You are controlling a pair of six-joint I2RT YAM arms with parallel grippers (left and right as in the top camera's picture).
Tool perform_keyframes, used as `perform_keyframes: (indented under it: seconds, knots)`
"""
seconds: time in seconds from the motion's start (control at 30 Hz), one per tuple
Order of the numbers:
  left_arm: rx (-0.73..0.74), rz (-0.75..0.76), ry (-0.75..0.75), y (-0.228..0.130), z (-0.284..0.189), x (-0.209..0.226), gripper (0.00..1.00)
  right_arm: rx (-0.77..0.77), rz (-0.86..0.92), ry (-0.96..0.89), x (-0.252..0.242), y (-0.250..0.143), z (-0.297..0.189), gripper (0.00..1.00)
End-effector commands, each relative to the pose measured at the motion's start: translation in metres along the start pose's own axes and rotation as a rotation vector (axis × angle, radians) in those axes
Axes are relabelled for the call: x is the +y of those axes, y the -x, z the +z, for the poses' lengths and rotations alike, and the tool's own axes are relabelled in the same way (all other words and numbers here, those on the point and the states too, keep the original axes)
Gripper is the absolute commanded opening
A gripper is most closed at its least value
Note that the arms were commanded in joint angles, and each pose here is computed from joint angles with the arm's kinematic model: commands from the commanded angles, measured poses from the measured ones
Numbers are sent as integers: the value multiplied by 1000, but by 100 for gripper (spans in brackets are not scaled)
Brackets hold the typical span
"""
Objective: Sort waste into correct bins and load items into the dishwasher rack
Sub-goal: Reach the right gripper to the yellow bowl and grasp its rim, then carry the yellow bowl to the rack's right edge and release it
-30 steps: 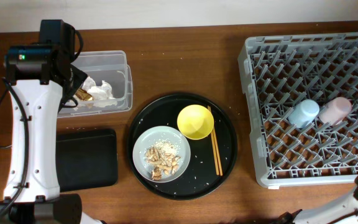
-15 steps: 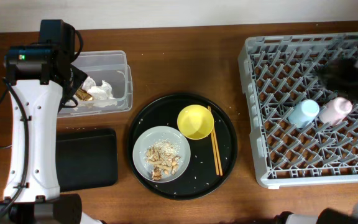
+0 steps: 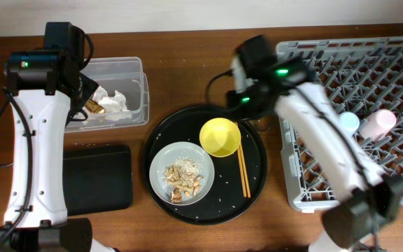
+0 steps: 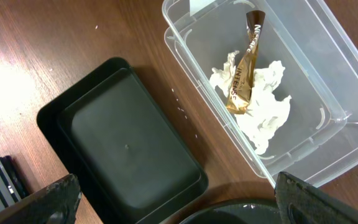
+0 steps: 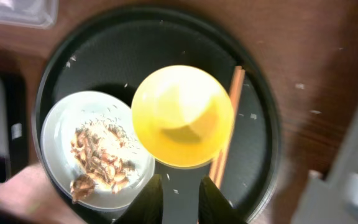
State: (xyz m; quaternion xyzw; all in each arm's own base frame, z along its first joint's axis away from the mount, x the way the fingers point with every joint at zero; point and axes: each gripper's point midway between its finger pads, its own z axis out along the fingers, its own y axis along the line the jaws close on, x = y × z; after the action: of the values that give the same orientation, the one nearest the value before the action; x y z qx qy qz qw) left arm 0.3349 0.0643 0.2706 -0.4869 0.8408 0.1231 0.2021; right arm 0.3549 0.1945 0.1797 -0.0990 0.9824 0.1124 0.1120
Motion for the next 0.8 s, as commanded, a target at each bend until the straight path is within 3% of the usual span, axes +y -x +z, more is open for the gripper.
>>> perform_keyframes:
  seconds: [0.0,0.27,0.77]
  knots:
    - [-22,-15,-8,4,-6,3,99,41,28,-96,17,-1,48,19]
    - [-22,-15,-8,4,-6,3,99,49,38,-124,51,0,125,31]
    - [-22,-15,-8,4,-6,3,99,96,123,-236,34,-13,166,30]
